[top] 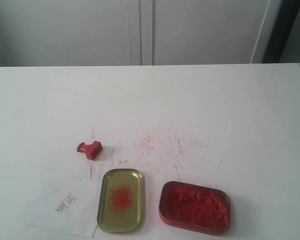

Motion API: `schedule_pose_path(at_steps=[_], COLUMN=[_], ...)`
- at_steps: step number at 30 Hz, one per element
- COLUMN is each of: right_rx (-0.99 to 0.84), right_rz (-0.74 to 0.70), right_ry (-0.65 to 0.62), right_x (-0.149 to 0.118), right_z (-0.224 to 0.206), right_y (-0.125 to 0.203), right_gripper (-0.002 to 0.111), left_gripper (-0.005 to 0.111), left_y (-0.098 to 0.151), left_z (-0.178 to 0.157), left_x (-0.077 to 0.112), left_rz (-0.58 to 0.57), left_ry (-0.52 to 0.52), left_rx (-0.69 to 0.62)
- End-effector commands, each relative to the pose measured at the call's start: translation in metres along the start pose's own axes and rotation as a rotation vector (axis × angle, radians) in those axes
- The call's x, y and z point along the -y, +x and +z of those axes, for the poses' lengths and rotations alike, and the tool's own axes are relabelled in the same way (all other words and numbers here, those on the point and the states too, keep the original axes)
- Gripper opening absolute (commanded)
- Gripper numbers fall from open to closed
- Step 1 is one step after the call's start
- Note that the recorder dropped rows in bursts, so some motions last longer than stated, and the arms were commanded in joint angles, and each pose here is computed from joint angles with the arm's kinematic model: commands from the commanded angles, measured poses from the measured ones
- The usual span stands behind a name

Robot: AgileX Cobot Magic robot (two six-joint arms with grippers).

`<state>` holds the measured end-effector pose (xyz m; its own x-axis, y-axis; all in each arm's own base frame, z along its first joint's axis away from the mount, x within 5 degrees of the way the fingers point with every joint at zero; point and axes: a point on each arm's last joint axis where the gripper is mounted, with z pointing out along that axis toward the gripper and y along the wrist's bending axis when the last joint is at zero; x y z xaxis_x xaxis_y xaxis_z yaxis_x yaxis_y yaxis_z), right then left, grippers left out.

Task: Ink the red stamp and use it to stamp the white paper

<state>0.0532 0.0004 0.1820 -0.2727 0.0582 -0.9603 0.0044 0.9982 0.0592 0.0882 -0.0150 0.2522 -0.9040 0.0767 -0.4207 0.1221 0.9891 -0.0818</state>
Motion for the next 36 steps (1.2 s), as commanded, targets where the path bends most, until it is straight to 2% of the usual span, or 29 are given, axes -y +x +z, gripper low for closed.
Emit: schedule_pose_path(at_steps=[1, 16, 20, 27, 36], right_rx=[0.014, 0.014, 0.014, 0.014, 0.014], right_rz=[-0.003, -0.003, -0.003, -0.003, -0.003], right_ry=[-0.002, -0.002, -0.002, -0.002, -0.002], right_x=[0.000, 0.000, 0.000, 0.000, 0.000], right_z=[0.000, 0.000, 0.000, 0.000, 0.000], right_y=[0.000, 0.000, 0.000, 0.000, 0.000], right_gripper=[0.000, 0.000, 0.000, 0.000, 0.000], left_gripper=[0.000, 0.000, 0.000, 0.000, 0.000], left_y=[0.006, 0.006, -0.001, 0.011, 0.033], left_z=[-0.005, -0.008, -0.012, -0.028, 0.002], left_x=[0.002, 0.002, 0.002, -0.001, -0.006], left_rz=[0.056, 0.070, 0.062, 0.028, 0.016], left_ry=[0.011, 0.006, 0.000, -0.047, -0.075], left_rx=[0.040, 0.082, 0.209, 0.351, 0.520])
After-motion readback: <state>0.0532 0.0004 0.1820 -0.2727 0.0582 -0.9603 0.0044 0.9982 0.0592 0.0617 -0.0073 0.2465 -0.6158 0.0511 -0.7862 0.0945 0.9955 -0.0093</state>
